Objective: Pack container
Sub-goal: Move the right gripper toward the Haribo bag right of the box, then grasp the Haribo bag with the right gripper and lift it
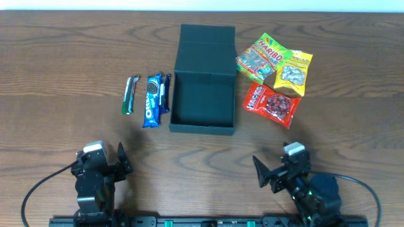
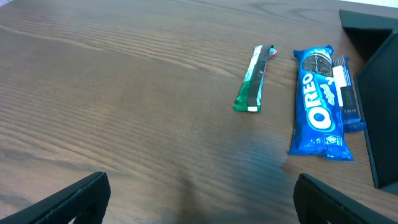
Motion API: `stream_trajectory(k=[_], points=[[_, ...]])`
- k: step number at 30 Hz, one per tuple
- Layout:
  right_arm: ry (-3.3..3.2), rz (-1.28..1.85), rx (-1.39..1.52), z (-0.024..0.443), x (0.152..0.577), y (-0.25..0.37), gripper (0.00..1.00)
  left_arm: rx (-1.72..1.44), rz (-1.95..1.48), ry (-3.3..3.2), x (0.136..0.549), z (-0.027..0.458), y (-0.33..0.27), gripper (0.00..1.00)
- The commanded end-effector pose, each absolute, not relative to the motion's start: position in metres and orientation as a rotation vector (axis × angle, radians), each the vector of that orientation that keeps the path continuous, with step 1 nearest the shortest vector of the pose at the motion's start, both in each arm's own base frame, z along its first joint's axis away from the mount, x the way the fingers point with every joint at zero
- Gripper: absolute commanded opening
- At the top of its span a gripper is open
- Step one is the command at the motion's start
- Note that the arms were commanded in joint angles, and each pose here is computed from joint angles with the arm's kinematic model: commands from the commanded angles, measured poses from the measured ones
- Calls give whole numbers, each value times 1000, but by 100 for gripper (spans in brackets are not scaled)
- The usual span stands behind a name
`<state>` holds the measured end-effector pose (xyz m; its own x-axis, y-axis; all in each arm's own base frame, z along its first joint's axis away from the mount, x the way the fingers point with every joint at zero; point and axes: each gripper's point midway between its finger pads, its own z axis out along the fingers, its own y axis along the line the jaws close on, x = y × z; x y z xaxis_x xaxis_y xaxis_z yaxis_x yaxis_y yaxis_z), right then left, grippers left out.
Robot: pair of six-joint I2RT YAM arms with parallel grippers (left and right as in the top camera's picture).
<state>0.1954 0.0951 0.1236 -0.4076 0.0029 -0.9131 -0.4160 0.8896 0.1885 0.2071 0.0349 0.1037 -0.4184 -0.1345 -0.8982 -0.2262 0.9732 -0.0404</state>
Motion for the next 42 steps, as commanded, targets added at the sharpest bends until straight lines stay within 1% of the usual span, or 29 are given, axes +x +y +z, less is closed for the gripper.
stream_trajectory(k=[1,3,6,10,15,20,23,26,29,33,35,37,42], points=[[1957,830,-149,137,183,121,99,-254,133,2017,206,98,39,95],[1984,923,-89,137,178,126,99,-254,133,2017,206,98,39,95],[2019,927,-75,130,176,125,99,-254,133,2017,206,98,39,95],[2000,950,-73,135,176,127,99,-254,133,2017,206,98,39,95],[1761,969,-105,188,190,129,99,-254,133,2017,206,98,39,95],[1797,868,-8,195,212,116,99,-254,133,2017,206,98,39,95],[1850,804,-51,207,226,118,99,-254,133,2017,206,98,39,95],[1907,718,-38,225,253,116,99,-254,133,2017,206,98,39,95],[1964,645,-71,248,296,124,99,-254,133,2017,206,98,39,95],[2031,575,-51,256,352,131,99,-254,133,2017,206,98,39,95],[2082,550,-33,249,380,136,99,-254,133,2017,206,98,39,95],[2152,501,10,229,410,131,99,-254,133,2017,206,98,39,95],[2267,469,149,180,462,113,99,-254,133,2017,206,98,39,95]])
